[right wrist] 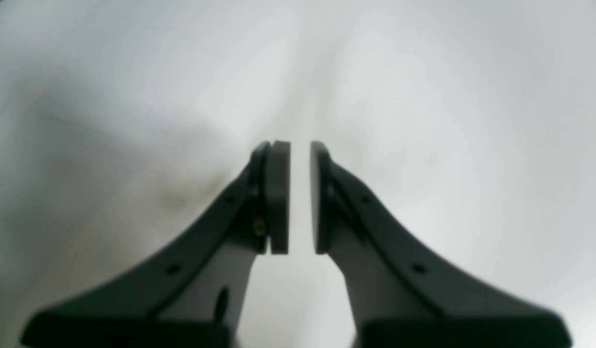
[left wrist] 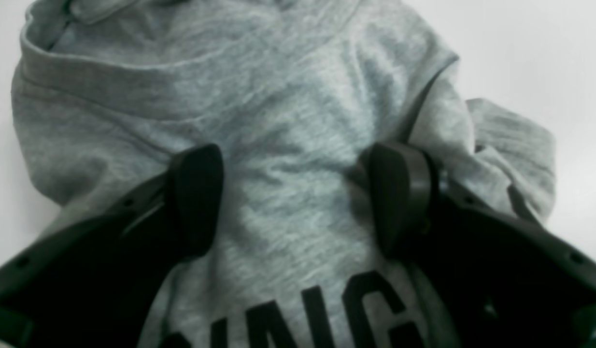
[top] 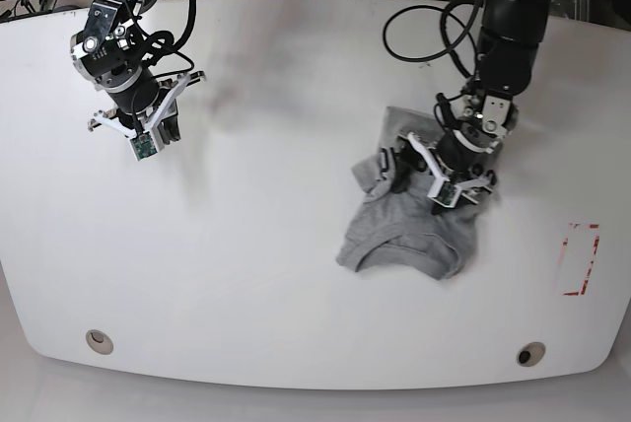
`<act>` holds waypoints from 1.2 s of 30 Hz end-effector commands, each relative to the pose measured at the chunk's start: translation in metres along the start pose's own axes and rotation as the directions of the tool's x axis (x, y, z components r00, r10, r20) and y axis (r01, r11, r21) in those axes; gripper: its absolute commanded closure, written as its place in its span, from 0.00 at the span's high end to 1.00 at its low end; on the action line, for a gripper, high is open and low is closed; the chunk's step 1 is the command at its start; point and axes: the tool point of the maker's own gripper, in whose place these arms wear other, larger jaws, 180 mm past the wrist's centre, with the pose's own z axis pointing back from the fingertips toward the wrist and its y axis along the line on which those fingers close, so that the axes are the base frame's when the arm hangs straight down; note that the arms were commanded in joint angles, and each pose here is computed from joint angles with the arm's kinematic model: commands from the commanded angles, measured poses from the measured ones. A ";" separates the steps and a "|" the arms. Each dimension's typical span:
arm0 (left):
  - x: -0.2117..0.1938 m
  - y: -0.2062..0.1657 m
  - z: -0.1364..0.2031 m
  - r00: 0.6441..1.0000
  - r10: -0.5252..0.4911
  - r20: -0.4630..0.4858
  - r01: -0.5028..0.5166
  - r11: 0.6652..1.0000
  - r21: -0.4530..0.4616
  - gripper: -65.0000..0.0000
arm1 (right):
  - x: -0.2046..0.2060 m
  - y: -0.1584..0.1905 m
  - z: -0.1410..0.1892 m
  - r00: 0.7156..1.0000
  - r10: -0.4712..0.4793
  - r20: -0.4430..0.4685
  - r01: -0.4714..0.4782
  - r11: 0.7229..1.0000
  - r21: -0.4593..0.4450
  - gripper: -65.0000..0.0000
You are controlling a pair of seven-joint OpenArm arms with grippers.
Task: Fold the T-shirt properly
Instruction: 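Grasp the folded shirt with the left gripper and carry it toward the red tape area, then release the shirt at the table edge with the left gripper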
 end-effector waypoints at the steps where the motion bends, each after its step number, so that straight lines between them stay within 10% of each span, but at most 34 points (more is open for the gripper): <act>1: -0.089 0.046 0.036 0.923 -0.107 -0.370 0.141 0.988 0.066 0.68 | 0.013 -0.004 0.003 0.999 0.012 0.047 -0.012 1.000 -0.008 0.10; 23: -0.162 0.161 0.185 0.815 -0.036 -0.578 0.149 0.977 0.150 0.68 | 0.011 -0.002 0.004 0.999 0.012 0.043 -0.012 1.000 -0.007 0.10; 36: -0.118 0.203 0.221 0.825 -0.124 -0.551 0.270 0.943 0.192 0.68 | 0.007 0.000 0.005 0.999 0.010 0.039 -0.010 1.000 -0.002 0.10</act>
